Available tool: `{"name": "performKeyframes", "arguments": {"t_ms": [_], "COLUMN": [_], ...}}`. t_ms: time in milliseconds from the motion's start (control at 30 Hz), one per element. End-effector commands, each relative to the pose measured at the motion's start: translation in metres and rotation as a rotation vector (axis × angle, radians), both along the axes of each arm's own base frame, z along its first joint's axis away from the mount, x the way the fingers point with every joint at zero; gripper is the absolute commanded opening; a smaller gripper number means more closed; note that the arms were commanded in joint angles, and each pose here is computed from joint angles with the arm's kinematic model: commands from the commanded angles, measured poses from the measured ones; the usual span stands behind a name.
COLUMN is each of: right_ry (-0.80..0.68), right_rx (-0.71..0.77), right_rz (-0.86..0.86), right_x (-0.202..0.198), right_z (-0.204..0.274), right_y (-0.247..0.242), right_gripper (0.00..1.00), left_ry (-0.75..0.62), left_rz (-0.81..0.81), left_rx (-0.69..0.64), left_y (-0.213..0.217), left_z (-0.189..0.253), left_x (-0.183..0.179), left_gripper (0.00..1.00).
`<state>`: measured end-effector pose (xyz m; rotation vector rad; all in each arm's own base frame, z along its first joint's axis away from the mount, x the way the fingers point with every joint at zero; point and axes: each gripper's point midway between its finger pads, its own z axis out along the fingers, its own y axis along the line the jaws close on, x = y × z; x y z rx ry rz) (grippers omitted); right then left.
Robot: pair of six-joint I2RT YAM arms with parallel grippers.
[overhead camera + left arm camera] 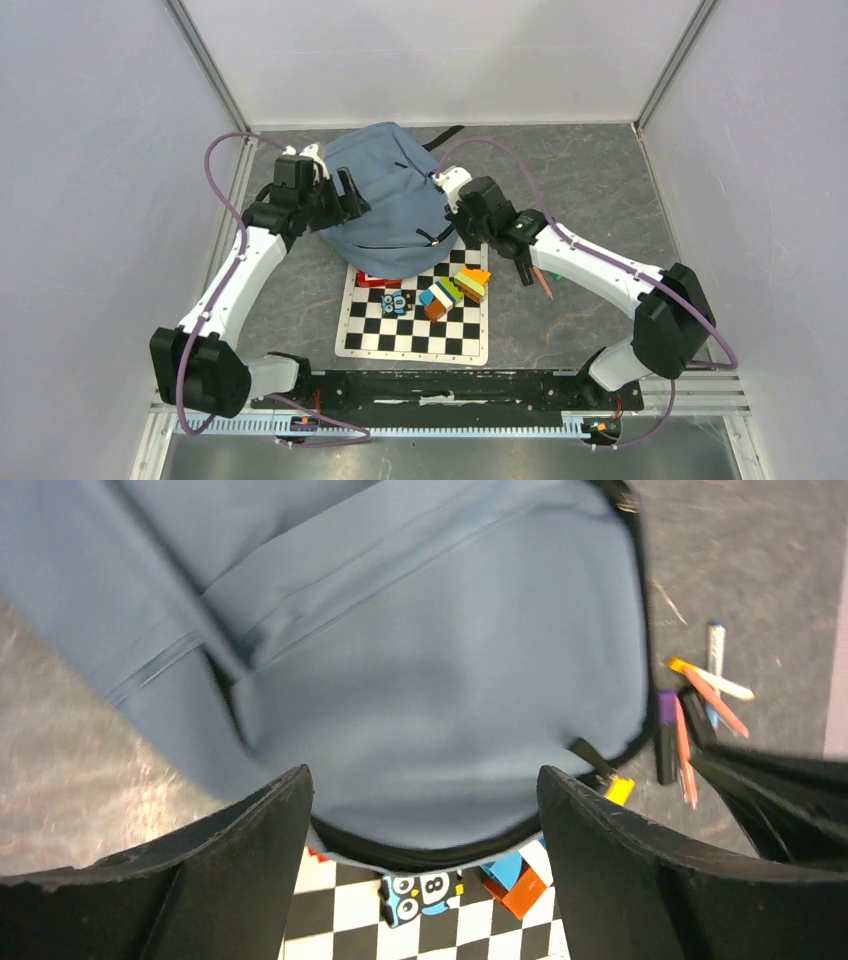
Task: Pack the student bag
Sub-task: Zip the student bag at the center of the board.
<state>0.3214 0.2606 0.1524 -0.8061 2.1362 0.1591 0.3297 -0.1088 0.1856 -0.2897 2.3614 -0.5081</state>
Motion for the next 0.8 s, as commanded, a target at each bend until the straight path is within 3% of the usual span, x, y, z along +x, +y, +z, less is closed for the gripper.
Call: {"name": "performKeyframes", "arguments": {"t_ms": [0,200,333,467,633,767], "right_ry": [0.059,0.046,0.056,0.042,0.087,0.119], "right_rx": [0.194,0.309,0.337,0.295,0.201,0.162], "right_rz": [0.017,0.157,0.247,0.314,0.366,0.392], "right_x": [0.002,0.002,0.009,0.024,0.034,0.027], "right_z": [0.013,0.029,0.035,0.032,0.012,0.001], "right_y": [0.002,0.025,0.05,0.077,0.099,0.104], "right_gripper": [0.24,0.63,0.72,0.74,0.64,0.62], "left_ry": [-0.262,-0.272,-0.273,-0.265,-0.258,-0.245], "left_rz": [-0.272,-0.365,-0.373,-0.347,-0.315,-0.308], "left_rx": [0.03,-0.048,-0.076,-0.079,-0.068,-0.057], "left_y": [-0.044,-0.081,-0.089,-0.086,-0.08,-0.076], "left_z": [0.053,0.046,0.039,0.032,0.026,0.02], "left_x": [0.003,-0.006,-0.009,-0.011,-0.015,-0.019], "left_gripper": [0.88,0.89,0.9,0.9,0.9,0.91]}}
